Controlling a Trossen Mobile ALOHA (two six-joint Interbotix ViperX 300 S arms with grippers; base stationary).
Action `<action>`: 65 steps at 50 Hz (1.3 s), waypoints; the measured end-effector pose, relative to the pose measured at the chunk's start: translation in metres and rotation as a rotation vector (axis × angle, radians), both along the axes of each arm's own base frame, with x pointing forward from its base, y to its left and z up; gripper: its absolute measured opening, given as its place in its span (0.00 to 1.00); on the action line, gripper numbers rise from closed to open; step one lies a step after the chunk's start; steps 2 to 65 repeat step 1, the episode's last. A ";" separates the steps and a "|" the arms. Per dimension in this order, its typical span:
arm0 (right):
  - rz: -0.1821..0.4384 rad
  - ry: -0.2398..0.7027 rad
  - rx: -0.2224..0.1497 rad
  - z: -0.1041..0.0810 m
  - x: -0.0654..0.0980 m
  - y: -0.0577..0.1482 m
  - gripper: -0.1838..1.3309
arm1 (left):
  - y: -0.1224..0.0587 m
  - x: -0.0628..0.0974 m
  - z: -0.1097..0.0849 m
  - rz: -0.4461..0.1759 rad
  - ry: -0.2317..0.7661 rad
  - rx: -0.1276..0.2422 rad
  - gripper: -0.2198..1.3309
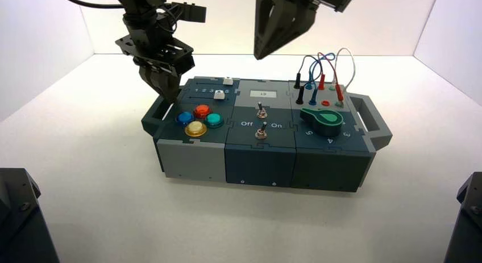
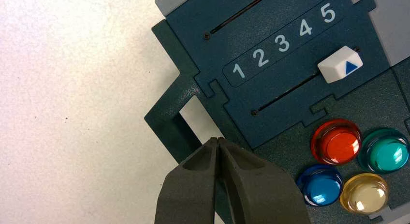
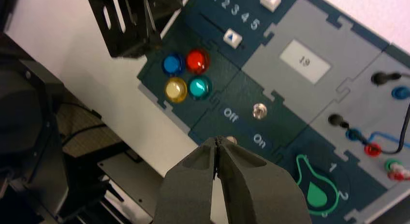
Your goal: Flip the top switch off with the right gripper.
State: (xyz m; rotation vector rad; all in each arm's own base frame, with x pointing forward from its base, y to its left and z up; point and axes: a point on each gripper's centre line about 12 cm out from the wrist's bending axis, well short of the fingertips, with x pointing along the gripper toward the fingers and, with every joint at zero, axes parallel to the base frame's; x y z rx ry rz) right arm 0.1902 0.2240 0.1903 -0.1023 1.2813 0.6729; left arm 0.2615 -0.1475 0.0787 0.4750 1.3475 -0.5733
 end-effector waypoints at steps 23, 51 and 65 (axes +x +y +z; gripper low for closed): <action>0.000 0.000 0.000 0.000 0.000 0.000 0.03 | 0.000 0.000 0.000 0.000 0.000 0.000 0.04; 0.000 0.000 0.000 0.000 0.000 0.000 0.03 | 0.000 0.000 0.000 0.000 0.000 0.000 0.04; 0.000 0.000 0.000 0.000 0.000 0.000 0.03 | 0.000 0.000 0.000 0.000 0.000 0.000 0.04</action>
